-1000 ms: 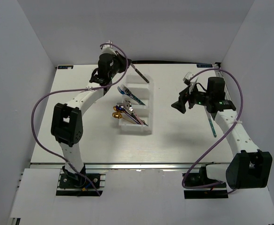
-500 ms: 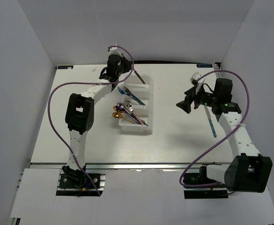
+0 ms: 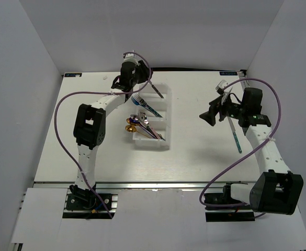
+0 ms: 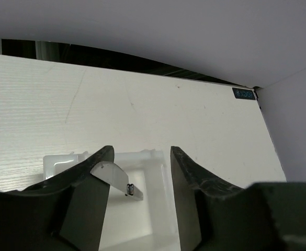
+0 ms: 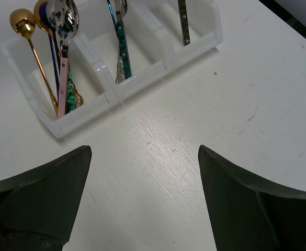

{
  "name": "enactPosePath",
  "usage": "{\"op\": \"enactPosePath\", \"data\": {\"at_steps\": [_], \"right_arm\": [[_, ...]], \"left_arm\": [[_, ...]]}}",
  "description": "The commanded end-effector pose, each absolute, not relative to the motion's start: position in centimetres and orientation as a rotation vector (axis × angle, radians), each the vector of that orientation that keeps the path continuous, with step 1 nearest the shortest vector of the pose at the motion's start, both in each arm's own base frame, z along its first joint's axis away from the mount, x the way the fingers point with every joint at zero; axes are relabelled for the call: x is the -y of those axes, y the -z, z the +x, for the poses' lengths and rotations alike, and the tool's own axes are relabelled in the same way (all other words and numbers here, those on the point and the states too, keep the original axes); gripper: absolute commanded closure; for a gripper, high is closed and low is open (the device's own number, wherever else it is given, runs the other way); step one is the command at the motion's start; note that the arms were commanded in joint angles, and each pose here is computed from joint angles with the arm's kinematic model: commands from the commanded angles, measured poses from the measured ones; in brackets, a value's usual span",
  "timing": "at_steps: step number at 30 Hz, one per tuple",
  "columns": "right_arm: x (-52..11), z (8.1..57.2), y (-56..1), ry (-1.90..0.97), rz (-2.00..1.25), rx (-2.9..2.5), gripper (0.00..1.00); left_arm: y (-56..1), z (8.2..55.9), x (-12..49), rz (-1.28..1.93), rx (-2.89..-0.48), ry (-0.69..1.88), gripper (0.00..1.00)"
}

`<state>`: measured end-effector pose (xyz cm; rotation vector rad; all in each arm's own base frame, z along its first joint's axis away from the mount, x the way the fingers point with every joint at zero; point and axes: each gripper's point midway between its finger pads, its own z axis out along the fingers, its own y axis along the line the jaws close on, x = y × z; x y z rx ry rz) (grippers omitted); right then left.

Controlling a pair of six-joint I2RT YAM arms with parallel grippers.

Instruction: Sort the eating utensils into containers

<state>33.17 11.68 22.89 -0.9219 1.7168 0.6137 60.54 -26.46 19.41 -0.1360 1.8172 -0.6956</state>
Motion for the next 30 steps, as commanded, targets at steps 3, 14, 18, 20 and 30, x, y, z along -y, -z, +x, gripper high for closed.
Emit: {"op": "enactPosePath", "data": {"at_steps": [3, 14, 18, 20, 30], "right_arm": [[-10.1, 34.5, -22.6, -0.558, -0.861, -1.742, 0.11], [-4.4, 37.2, -19.7, -0.37, -0.658, -1.934, 0.11], [-3.1, 37.4, -17.9, -0.322, -0.639, -2.001, 0.11], [-2.0, 37.5, -16.7, -0.285, -0.619, -2.052, 0.11], [4.8, 36.8, -11.4, -0.01, -0.532, -2.353, 0.11]], "left_arm": [[-23.2, 58.9, 26.4, -0.075, -1.783, 0.75, 0.36], [-30.5, 56.5, 18.8, -0.032, -1.694, 0.578, 0.06], [-31.9, 55.2, 13.4, -0.16, -1.677, 0.558, 0.06], [-31.8, 53.8, 12.4, -0.168, -1.683, 0.547, 0.06], [-27.8, 42.7, 14.1, -0.035, -1.822, 0.757, 0.06]]}}
